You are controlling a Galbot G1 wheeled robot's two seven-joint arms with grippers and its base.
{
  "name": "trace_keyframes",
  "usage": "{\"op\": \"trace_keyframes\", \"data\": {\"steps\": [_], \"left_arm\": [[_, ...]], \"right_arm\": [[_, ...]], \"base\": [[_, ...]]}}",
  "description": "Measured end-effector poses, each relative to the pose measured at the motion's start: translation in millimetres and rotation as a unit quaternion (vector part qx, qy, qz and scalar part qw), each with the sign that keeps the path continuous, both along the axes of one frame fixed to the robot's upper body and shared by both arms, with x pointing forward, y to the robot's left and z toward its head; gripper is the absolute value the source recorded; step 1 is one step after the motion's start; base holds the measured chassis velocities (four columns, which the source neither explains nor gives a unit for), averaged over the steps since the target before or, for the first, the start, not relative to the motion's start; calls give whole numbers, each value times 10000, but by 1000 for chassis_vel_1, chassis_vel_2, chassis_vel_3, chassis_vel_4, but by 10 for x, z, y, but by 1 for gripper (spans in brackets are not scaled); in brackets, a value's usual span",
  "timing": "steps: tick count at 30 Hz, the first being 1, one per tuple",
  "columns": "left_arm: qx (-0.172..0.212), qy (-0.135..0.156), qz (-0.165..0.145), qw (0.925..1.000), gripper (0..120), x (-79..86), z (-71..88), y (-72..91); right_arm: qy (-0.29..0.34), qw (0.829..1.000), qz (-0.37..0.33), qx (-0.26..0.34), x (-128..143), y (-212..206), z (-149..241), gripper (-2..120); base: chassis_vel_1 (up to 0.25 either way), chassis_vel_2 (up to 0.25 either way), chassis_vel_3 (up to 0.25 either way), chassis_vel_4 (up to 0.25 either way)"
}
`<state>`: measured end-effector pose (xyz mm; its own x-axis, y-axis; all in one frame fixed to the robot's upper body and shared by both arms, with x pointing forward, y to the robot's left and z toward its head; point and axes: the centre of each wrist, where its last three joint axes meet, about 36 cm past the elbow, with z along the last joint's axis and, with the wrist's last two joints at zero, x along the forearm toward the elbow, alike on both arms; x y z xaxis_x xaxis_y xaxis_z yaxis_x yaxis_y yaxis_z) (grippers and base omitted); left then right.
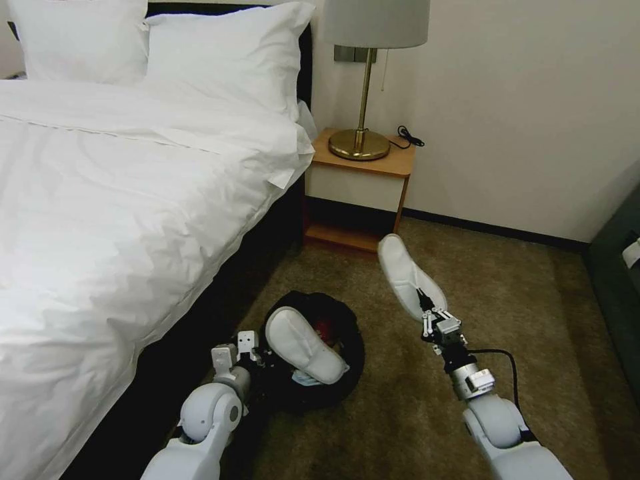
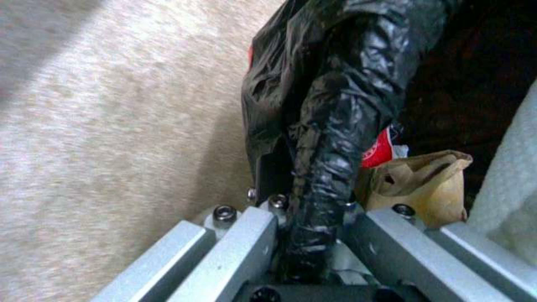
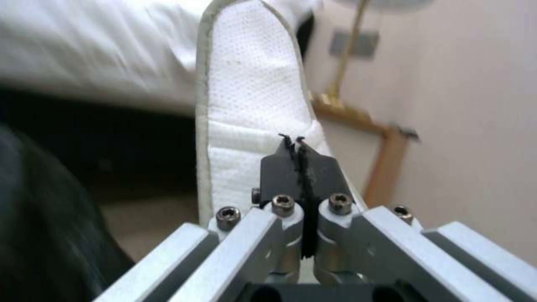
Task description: Pick up the trash bin, then pick up the garbage on the floor and place it into the trash bin.
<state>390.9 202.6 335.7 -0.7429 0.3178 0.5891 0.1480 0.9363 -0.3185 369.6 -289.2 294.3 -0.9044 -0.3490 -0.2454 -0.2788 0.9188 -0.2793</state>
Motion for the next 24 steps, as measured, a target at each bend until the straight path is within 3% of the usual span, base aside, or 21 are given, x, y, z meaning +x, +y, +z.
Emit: {"op": "trace_keyframes", "data": {"steps": [3,13,24], "left_arm": [[-154,163,-146,9996,0,69,-4,-23],[-274,261,-312,9988,0,115,-17,-112],[-422,291,-607,9968,0,292,-36,-397]], "right_arm": [[-201,9993,189,248,-137,345,271,0],[-239,9979,368,472,-327,735,393,0],[-145,9952,719,644,-494,1245,375,0]], "base": [[0,0,0,0],[0,0,0,0],[0,0,0,0]]}}
